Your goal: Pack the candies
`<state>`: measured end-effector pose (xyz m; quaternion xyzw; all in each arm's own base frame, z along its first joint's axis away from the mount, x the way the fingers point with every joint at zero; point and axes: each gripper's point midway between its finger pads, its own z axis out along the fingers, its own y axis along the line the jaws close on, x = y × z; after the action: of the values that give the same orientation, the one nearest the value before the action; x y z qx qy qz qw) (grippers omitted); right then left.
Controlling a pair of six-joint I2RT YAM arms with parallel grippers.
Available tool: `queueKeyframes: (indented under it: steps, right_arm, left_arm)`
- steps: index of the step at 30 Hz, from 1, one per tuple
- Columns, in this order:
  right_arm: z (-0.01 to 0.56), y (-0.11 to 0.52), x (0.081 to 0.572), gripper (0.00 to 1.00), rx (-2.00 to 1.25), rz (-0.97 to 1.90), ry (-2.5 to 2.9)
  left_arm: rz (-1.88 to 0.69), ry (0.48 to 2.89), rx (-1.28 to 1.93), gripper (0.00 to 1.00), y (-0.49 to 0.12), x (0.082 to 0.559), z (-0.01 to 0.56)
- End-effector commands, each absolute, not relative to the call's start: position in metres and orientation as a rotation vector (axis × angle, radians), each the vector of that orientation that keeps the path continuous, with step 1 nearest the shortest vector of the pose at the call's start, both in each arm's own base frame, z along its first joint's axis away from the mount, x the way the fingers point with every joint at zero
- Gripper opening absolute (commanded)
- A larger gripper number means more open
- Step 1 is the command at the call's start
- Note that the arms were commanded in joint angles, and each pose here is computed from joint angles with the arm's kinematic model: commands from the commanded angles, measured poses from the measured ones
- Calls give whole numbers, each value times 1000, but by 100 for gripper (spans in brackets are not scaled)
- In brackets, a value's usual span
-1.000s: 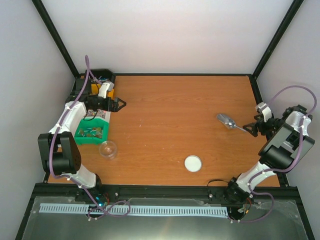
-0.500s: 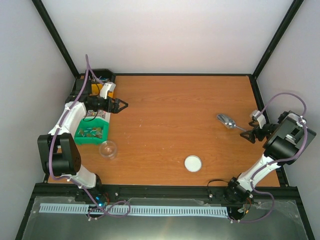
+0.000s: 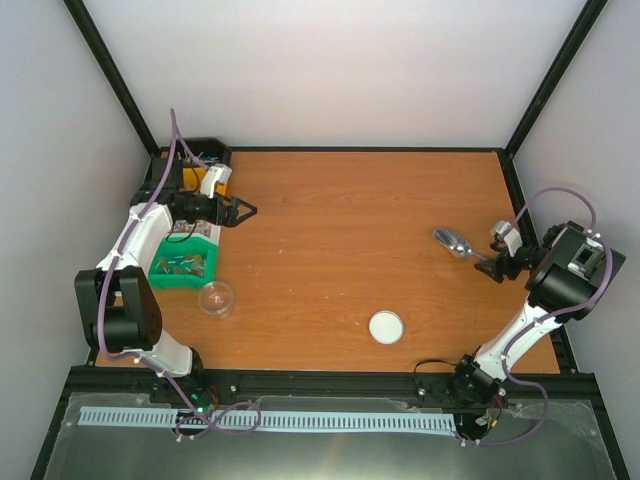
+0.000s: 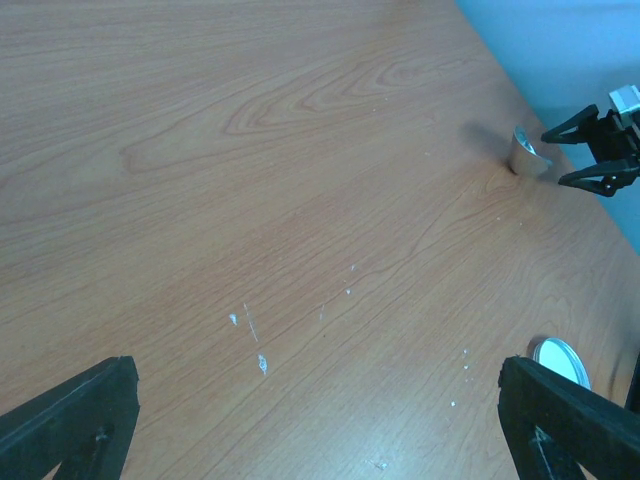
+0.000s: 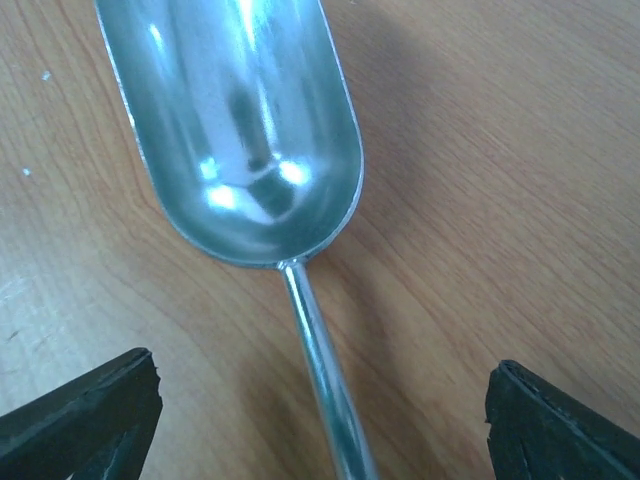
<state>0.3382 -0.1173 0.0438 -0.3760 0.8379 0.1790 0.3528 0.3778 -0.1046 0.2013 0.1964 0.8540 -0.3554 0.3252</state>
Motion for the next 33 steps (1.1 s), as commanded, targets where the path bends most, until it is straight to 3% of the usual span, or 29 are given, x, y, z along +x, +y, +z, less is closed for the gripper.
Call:
queueKeyframes:
  steps: [1, 10, 27, 33]
  right_arm:
    - [32, -117, 349, 86, -986, 438, 2164]
    - [10, -111, 349, 80, -1038, 510, 2188]
    - [0, -89, 315, 25, -1062, 556, 2220]
    - [27, -88, 317, 12, -1062, 525, 2185]
  left_arm:
    - [-934, 2172, 582, 100, -111, 379, 219]
    - [-951, 2171, 583, 100, -112, 378, 219]
    - [-965, 2170, 590, 100, -113, 378, 219]
    - [-957, 2175, 598, 100, -113, 376, 217]
